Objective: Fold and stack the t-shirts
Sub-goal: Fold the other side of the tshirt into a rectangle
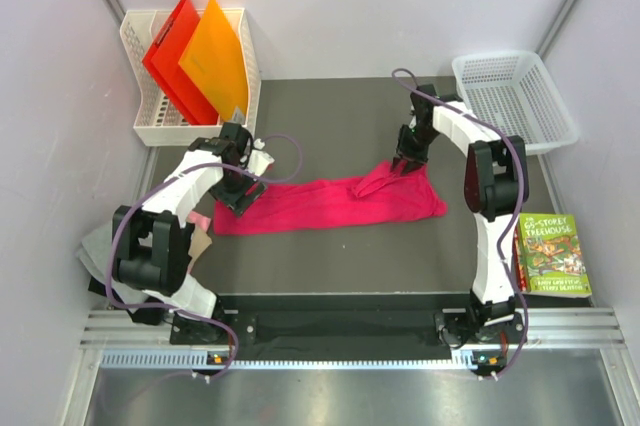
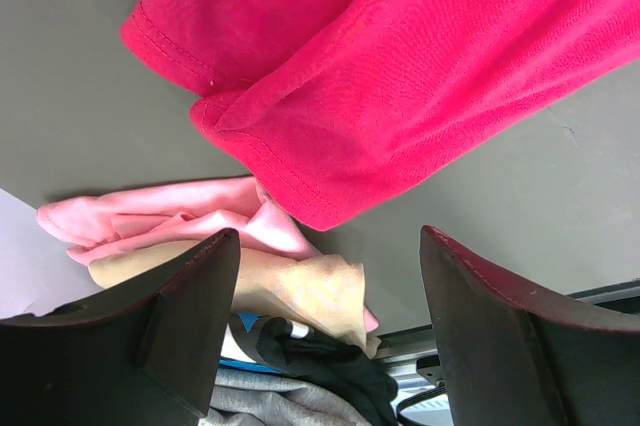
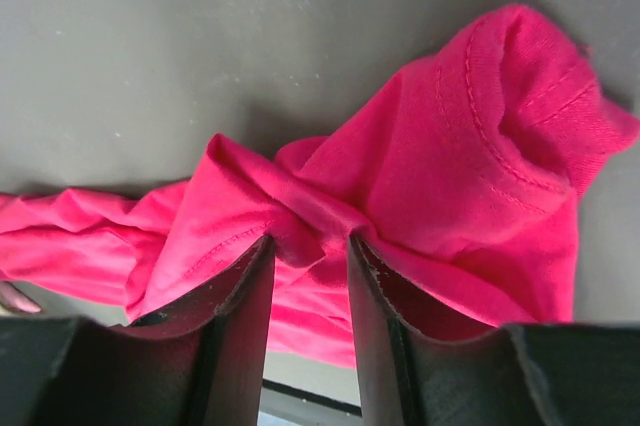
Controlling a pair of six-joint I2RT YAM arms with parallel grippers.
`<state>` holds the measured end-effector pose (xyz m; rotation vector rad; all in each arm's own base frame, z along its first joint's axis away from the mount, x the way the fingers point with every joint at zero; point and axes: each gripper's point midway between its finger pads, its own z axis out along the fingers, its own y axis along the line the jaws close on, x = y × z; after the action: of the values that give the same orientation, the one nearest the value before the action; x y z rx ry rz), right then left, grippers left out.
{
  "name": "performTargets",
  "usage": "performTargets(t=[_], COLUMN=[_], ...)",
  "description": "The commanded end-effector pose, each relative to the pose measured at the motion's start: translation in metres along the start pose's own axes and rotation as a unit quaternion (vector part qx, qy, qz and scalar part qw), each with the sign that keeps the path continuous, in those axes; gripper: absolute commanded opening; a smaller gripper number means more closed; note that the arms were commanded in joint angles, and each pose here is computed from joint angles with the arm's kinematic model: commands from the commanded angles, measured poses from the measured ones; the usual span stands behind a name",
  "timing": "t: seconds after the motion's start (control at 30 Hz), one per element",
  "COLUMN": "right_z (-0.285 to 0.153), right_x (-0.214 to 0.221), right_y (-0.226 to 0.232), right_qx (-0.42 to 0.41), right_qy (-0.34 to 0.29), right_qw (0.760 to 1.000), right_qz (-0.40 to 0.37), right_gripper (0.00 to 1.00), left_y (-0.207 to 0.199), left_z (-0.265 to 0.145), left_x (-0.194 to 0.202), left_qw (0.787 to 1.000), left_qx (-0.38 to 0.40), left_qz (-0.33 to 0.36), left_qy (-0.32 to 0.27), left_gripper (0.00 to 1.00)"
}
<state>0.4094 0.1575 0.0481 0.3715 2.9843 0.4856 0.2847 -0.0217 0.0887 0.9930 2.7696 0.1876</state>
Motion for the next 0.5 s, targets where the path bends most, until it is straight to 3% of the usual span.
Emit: performTargets(t=[0.0, 0.47], right_z=[0.002, -0.004], right_x=[-0.003, -0.005], right_y=[0.006, 0.018], right_qx=[-0.024, -0.043], right_qy=[-0.005, -0.010], right_qw=[1.000, 0.999], right_qz=[0.003, -0.003], right_gripper=[0.34, 0.22], left_y=[0.006, 0.002], left_z=[-0.009, -0.004], left_x=[-0.006, -0.003], left_qw=[1.000, 1.000], left_qx=[-0.013, -0.007], left_qz=[-0.002, -0.006], left_qy=[-0.020, -0.016], left_gripper=[0.78, 0.78])
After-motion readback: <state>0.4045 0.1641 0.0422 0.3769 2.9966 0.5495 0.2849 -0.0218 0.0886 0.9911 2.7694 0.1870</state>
